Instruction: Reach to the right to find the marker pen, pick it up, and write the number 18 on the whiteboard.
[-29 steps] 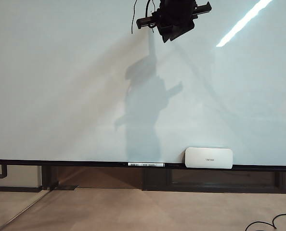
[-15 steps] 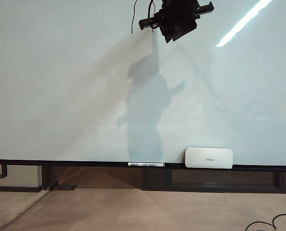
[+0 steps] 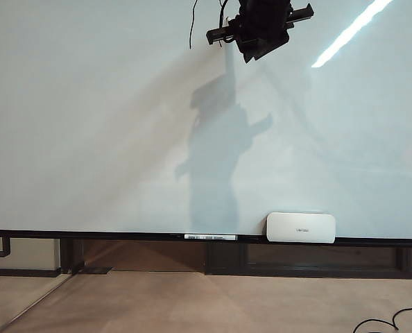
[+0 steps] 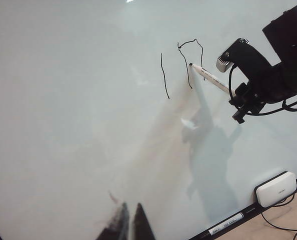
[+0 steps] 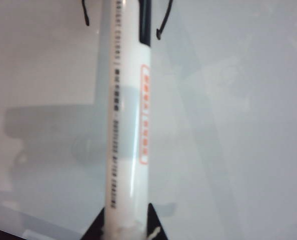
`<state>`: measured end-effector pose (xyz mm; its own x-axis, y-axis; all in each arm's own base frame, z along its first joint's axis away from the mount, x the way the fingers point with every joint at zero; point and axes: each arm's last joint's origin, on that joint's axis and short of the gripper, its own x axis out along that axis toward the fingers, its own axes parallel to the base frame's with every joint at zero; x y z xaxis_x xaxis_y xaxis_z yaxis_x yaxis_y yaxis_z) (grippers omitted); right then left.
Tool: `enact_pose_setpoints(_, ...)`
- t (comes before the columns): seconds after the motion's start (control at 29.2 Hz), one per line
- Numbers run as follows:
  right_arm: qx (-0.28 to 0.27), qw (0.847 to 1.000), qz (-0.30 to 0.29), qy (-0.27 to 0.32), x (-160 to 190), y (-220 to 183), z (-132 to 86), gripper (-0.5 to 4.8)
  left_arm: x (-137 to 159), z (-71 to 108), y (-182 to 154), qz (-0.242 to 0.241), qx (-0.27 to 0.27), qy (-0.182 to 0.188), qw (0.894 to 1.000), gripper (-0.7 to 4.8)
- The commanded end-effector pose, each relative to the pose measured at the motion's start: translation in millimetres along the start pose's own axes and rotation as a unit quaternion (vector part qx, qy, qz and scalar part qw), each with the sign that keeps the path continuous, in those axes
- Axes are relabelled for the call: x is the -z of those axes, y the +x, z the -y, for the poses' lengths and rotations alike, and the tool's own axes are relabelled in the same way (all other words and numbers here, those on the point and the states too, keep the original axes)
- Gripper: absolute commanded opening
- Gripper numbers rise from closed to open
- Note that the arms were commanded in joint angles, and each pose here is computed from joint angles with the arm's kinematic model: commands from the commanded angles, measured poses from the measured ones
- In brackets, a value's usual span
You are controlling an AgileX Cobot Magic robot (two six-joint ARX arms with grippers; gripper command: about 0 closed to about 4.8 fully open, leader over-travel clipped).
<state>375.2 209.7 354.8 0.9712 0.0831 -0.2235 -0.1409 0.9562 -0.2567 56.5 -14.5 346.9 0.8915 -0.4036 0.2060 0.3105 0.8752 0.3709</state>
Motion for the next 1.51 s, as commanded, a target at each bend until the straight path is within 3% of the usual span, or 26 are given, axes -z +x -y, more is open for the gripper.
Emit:
enact_pose_setpoints(0.03, -0.006, 1.0, 0.014, 0.006, -5, -2, 2, -0.04, -3, -0.8, -1, 0.01, -0.003, 0.004, 1.0, 0.21)
enact_pose_setpoints(0.82, 0.058, 0.998, -0.015, 0.0, -1, -1, 8, -0.04, -3, -0.8, -1, 0.009, -0.003, 0.004, 1.0, 0.21)
enact_pose_setpoints(1.2, -0.008, 1.0, -0.003, -0.018, -16, -33, -10, -0.04, -3, -0.7, -1, 0.008, -0.002, 0.001, 1.0, 0.21)
enact_pose_setpoints(1.51, -0.025, 0.999, -0.018, -0.022, -3, -14, -15, -0.04, -3, -1.0, -1, 0.007, -0.007, 0.003, 1.0, 0.21)
